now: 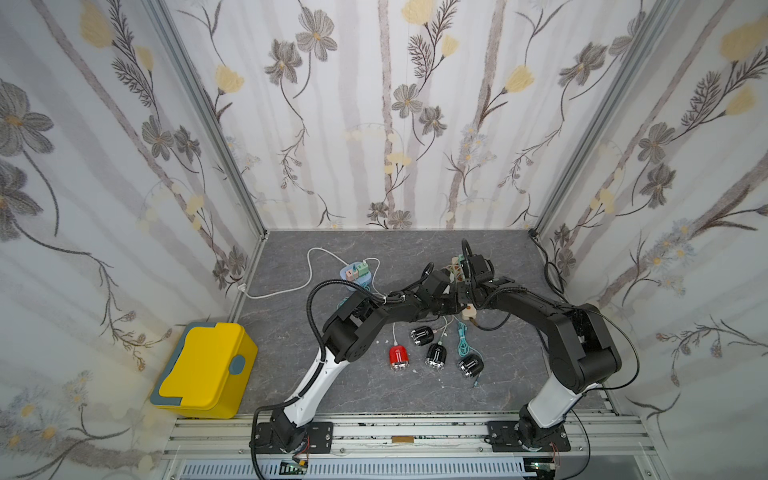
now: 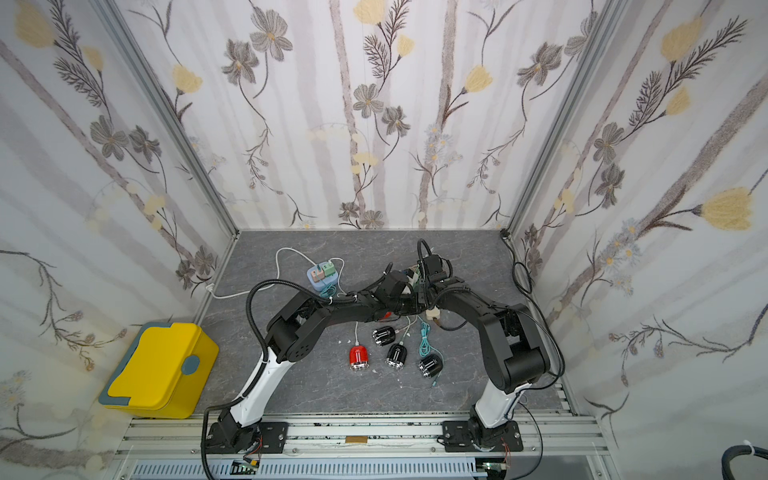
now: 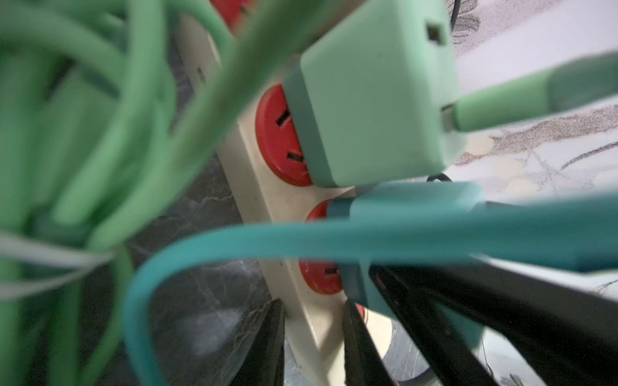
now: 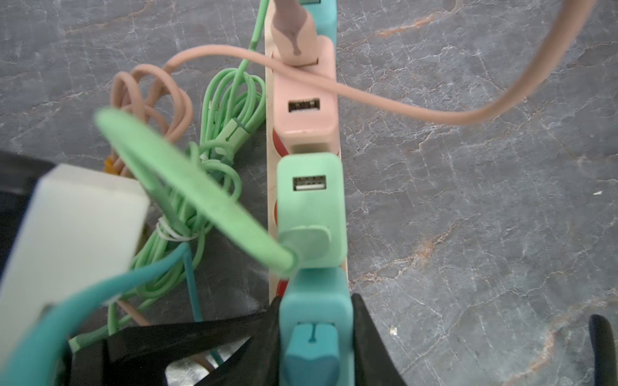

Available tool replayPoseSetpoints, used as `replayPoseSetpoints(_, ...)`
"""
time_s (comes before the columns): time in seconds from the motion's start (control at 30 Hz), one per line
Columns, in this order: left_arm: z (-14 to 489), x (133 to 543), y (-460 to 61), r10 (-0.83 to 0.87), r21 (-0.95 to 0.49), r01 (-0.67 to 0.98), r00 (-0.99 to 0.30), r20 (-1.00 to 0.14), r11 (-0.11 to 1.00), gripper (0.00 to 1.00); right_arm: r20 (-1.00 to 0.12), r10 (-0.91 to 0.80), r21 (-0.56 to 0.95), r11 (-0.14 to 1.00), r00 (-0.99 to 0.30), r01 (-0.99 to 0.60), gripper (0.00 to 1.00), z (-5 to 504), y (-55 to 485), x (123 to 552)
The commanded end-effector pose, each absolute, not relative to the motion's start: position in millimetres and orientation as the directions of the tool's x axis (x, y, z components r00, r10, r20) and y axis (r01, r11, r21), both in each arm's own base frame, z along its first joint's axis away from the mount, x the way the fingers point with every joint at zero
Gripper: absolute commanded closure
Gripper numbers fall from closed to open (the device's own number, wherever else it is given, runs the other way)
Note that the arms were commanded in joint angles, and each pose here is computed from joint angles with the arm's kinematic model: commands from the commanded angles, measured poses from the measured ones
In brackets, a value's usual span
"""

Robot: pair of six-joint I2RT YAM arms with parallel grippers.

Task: Unplug the electric shaver
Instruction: Remove the plug from the socket.

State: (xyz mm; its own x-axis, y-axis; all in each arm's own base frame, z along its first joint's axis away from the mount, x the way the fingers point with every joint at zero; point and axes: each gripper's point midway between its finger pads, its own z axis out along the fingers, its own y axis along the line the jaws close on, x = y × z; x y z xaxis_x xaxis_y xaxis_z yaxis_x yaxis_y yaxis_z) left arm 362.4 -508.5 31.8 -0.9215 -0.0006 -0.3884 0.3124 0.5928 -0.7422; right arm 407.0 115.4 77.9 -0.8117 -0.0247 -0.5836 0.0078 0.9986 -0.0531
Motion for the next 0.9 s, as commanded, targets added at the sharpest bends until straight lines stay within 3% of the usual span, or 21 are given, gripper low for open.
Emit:
replayPoseSetpoints(0.0,-25,354,-473,0.016,-0.608,0.215,-0.949,-0.316,0.764,0.77,-0.606,-0.060,-0.045,0.998,-0.793,-0.041,0.93,84,135,410)
replayPoseSetpoints(0.3,-25,352,-474,0.013,-0.613,0.213,-0.949,-0.314,0.761,0.78,-0.621,-0.086,-0.085,0.995,-0.779,-0.042,0.95,88,133,410)
replayPoseSetpoints(0.7,-17,356,-469,-0.001,-0.616,0.212,-0.946,-0.325,0.759,0.78,-0.600,0.139,0.335,0.938,-0.788,-0.090,0.96,99,139,412)
replayPoseSetpoints(0.87,-16,357,-468,-0.002,-0.616,0.213,-0.945,-0.328,0.758,0.78,-0.589,0.158,0.386,0.917,-0.793,-0.103,0.96,103,138,415)
